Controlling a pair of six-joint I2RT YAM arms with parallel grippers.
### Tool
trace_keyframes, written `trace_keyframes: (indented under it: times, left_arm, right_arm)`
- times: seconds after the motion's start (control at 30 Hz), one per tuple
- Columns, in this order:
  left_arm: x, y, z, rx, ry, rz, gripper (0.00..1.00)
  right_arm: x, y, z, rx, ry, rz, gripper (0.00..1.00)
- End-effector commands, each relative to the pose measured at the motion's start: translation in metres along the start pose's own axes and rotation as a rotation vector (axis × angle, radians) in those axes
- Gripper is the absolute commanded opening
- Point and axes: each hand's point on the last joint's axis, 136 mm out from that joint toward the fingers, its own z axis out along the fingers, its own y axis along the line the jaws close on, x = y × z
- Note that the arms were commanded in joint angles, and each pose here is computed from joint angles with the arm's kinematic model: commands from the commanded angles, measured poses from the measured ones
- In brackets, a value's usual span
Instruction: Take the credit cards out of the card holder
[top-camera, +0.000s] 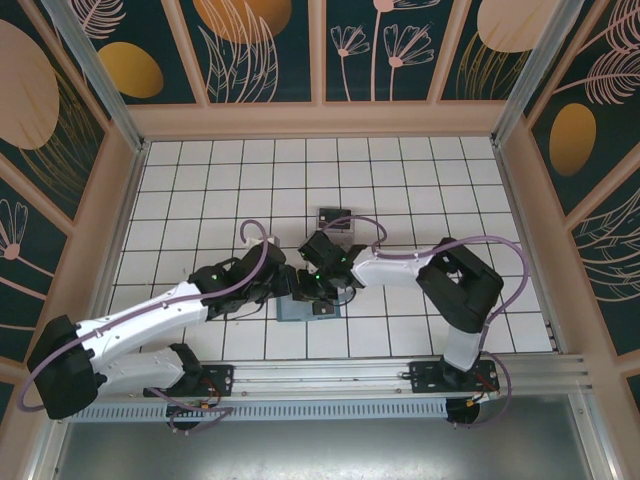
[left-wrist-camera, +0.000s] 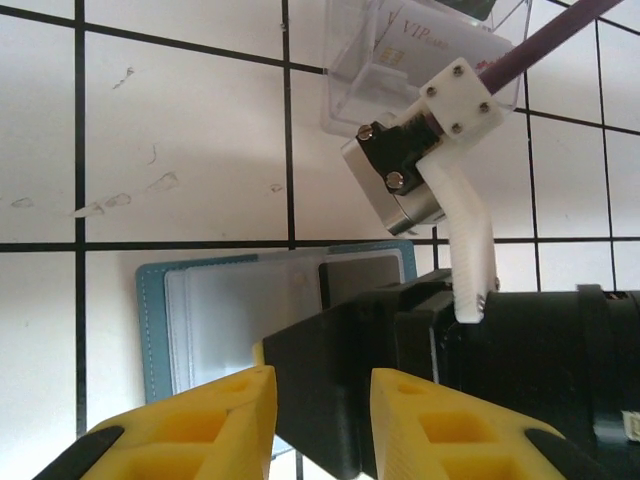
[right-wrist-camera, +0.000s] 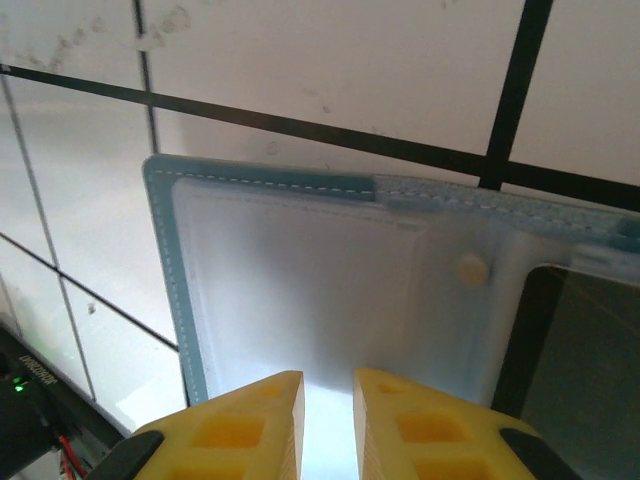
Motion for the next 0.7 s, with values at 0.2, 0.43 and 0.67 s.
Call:
trace_keyframes:
  times: [0.2,0.43,0.67]
  left_arm:
    - [0.0,-0.023,0.02,0.033,0.065,0.05,0.31]
    - [0.009,-0.038,0.037,0.06,0.146,0.069,0.29]
    - [0.024,-0.035,0.059,0.019,0.229,0.045,0.29]
  right_arm:
    - [-0.012,-0.02,-0.041,0.023,-0.102,0.041,0.21]
    - [-0.008,-0.048,-0.054,0.066,-0.128,0.085,0.21]
    - [0.001,-0.081,-0.057,0.151,-0.131,0.126,0.21]
